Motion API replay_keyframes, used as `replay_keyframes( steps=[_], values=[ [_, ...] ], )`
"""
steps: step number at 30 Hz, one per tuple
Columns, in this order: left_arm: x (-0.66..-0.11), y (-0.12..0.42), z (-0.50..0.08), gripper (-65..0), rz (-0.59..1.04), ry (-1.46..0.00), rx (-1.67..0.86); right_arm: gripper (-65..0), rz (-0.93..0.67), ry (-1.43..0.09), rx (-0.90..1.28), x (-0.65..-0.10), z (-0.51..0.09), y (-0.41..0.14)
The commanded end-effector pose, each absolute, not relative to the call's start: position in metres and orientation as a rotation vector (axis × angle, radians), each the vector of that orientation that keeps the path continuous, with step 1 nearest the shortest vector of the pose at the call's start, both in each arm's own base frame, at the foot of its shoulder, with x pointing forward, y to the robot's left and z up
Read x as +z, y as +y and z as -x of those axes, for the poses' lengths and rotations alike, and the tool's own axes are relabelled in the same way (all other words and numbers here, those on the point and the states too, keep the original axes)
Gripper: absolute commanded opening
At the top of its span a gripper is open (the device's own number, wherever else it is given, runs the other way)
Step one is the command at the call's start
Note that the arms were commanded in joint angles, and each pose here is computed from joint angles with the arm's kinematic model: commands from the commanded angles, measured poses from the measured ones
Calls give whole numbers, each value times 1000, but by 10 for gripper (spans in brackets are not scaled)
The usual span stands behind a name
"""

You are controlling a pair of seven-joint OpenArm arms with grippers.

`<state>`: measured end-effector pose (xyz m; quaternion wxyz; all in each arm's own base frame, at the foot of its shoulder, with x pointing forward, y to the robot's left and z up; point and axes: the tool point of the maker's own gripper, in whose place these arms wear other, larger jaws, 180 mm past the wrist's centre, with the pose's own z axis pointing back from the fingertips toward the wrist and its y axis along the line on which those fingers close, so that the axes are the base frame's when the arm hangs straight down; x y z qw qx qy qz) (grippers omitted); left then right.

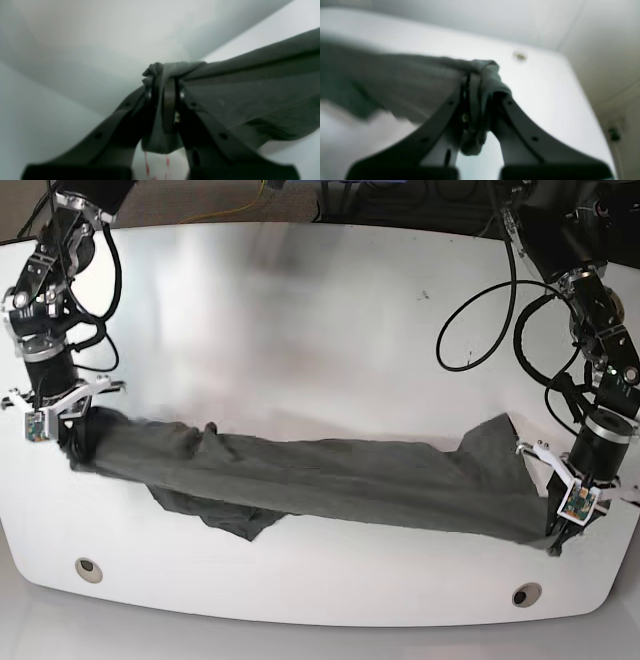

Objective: Layout the t-shirt on the table in an organized manner, then fold the t-shirt properly
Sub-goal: 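Swing the held shirt with both grippers back and lay it flat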

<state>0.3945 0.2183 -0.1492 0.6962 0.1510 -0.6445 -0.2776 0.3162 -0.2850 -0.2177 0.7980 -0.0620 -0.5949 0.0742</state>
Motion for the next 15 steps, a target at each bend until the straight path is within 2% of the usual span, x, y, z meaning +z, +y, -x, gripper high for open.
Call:
replay_keyframes(
  steps=[1,15],
  values=[
    [-149,216,-389,-624,-330,-1457,-623,-650,97,-1308,168,-213,-308,-280],
    [-244,209,-333,-624,-222,-1219,-633,-650,-24,-1130,26,-263,-230,-297]
  ],
)
